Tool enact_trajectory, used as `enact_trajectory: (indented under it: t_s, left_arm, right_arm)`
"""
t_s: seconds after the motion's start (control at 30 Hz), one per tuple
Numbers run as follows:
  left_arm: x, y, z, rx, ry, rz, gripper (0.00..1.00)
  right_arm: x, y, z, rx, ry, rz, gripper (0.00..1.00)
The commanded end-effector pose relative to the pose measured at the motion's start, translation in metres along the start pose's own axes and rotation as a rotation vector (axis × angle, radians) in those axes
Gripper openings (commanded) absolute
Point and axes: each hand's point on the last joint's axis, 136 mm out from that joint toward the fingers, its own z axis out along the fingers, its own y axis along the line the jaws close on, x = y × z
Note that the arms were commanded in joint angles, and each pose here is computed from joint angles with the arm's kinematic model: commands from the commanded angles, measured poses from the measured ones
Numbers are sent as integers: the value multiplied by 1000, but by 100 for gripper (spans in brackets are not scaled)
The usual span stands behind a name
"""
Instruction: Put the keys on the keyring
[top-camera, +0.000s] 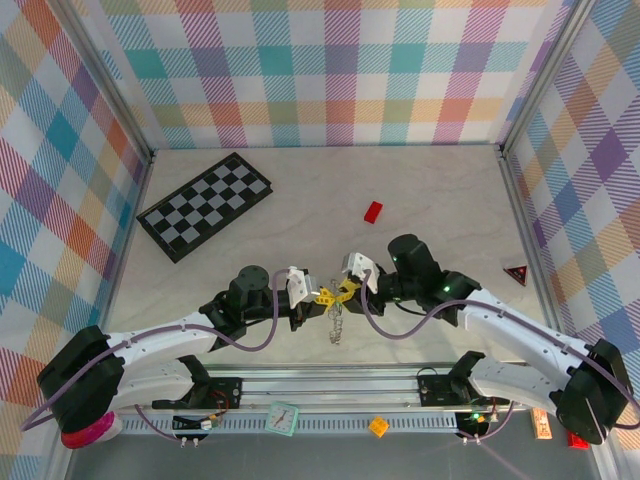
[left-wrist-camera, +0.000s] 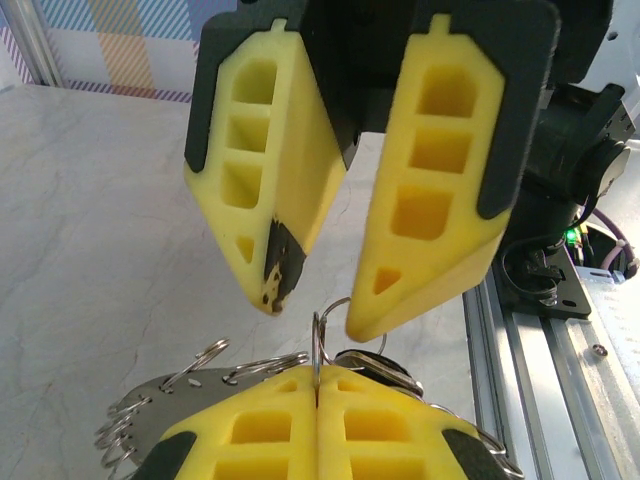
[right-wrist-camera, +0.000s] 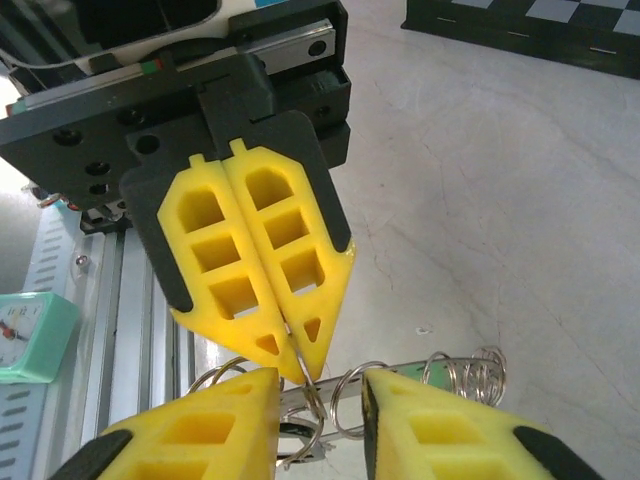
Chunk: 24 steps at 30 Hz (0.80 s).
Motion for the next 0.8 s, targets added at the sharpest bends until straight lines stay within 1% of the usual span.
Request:
enact_trajectory:
  t_s: [0.0, 0.13, 0.33, 0.4, 0.43, 0.6, 0.67, 0.7, 0.77]
  left_arm:
    - [-13, -3, -4, 13, -56, 45, 0]
    - [-14, -3, -3, 17, -61, 45, 0]
    - [-17, -3, -4, 13, -68, 48, 0]
    - [-16, -3, -4, 13, -70, 49, 0]
    - [-16, -3, -4, 13, -70, 48, 0]
    - [-14, 1, -4, -10, -55, 38, 1]
    - [-10, 6, -3, -35, -20, 28, 12]
    - [-7, 8, -3, -43, 4, 25, 16]
    - [0, 10, -2, -45, 61, 24, 20]
  right_arm:
    - [-5, 4, 2, -33, -32, -17, 26]
    - [-2, 9, 8, -88, -24, -4, 19]
    - [-1, 13, 10, -119, -19, -11, 12]
    - [4, 13, 11, -121, -3, -11, 5]
    - [4, 14, 11, -124, 2, -16, 0]
    - [4, 17, 6, -133, 27, -41, 0]
    - [5, 18, 4, -138, 62, -54, 0]
    - [5, 17, 3, -140, 76, -61, 0]
    - [5, 18, 3, -149, 112, -81, 0]
